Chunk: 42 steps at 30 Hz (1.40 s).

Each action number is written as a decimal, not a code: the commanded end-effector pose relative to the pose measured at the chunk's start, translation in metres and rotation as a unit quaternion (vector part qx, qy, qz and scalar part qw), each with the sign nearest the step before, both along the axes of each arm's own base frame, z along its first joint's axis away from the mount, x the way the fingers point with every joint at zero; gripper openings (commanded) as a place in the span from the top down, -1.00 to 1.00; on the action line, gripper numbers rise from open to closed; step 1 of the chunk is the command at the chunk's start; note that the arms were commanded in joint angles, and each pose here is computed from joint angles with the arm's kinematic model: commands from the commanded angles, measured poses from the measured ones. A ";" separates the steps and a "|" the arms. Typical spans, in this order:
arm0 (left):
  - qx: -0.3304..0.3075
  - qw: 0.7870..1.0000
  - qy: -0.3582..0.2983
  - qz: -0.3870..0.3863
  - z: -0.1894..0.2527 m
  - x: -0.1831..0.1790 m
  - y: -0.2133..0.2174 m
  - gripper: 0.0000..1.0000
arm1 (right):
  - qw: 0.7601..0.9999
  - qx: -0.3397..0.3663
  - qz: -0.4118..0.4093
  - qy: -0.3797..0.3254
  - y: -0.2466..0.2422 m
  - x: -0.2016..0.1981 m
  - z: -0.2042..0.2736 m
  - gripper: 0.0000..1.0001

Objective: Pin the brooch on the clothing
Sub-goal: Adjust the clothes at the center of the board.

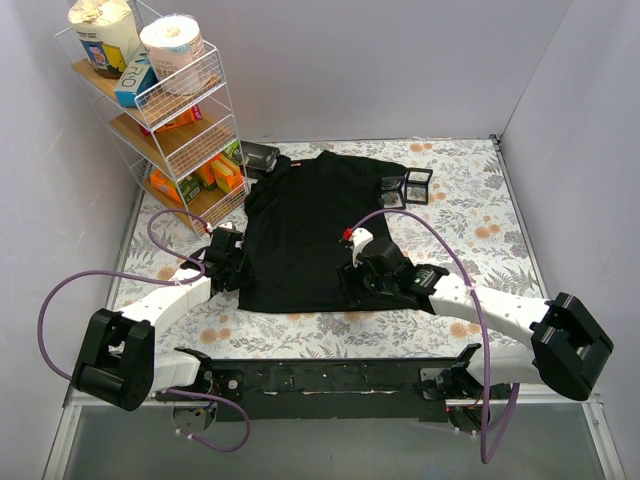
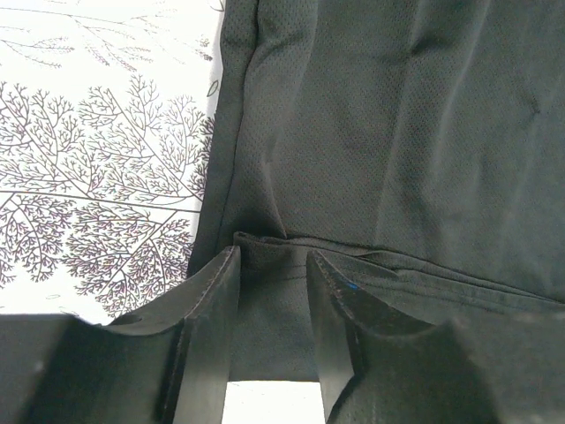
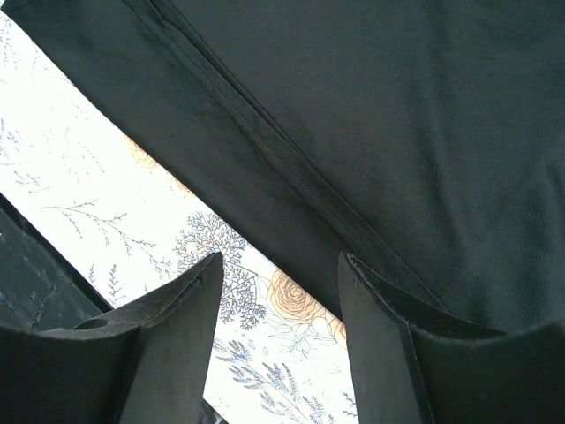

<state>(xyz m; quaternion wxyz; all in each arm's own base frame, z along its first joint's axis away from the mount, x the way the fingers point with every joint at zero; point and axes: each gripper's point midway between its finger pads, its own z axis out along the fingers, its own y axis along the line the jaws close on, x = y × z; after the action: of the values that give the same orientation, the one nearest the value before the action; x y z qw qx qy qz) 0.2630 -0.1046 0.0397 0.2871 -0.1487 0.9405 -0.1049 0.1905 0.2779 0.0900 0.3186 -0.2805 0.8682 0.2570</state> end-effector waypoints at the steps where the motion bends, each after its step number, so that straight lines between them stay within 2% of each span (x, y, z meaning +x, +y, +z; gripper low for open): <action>1: -0.005 1.000 -0.008 -0.006 0.002 0.003 -0.003 0.33 | 1.000 0.019 -0.006 -0.012 0.001 0.004 0.012 -0.25; 5: -0.006 1.000 -0.002 -0.004 -0.001 0.000 -0.002 0.52 | 1.000 0.022 -0.007 -0.015 0.003 0.007 0.015 -0.25; 6: -0.007 1.000 -0.001 -0.003 -0.002 -0.001 -0.002 0.64 | 1.000 0.024 -0.008 -0.016 0.004 0.008 0.017 -0.25; 11: -0.014 1.000 0.001 -0.004 -0.002 -0.005 -0.003 1.00 | 0.999 0.024 -0.008 -0.023 0.009 0.016 0.021 -0.25; 18: -0.053 0.999 -0.005 -0.008 0.004 -0.015 -0.012 1.00 | 0.999 0.025 -0.012 -0.022 0.025 0.038 0.025 -0.25; 25: -0.146 0.989 0.003 -0.026 0.017 -0.038 -0.037 1.00 | 0.999 0.024 -0.020 0.009 0.044 0.064 0.009 -0.24; 32: -0.204 0.979 0.011 -0.025 0.033 -0.055 -0.049 1.00 | 0.999 0.032 0.004 0.021 0.068 0.074 0.004 -0.21; 37: -0.242 0.969 0.046 -0.033 0.033 -0.072 -0.059 1.00 | 0.999 0.031 0.008 0.030 0.076 0.077 0.000 -0.19; 42: -0.248 0.966 0.062 -0.035 0.042 -0.080 -0.060 1.00 | 0.995 0.074 0.059 0.017 0.099 0.068 0.016 -0.19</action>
<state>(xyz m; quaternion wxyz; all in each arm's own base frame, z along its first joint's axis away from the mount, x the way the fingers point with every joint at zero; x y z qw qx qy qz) 0.1946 -0.1592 0.0693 0.2020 -0.1877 0.9079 -0.3158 0.2558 0.3430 0.0706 0.2730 -0.2700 0.8788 0.2834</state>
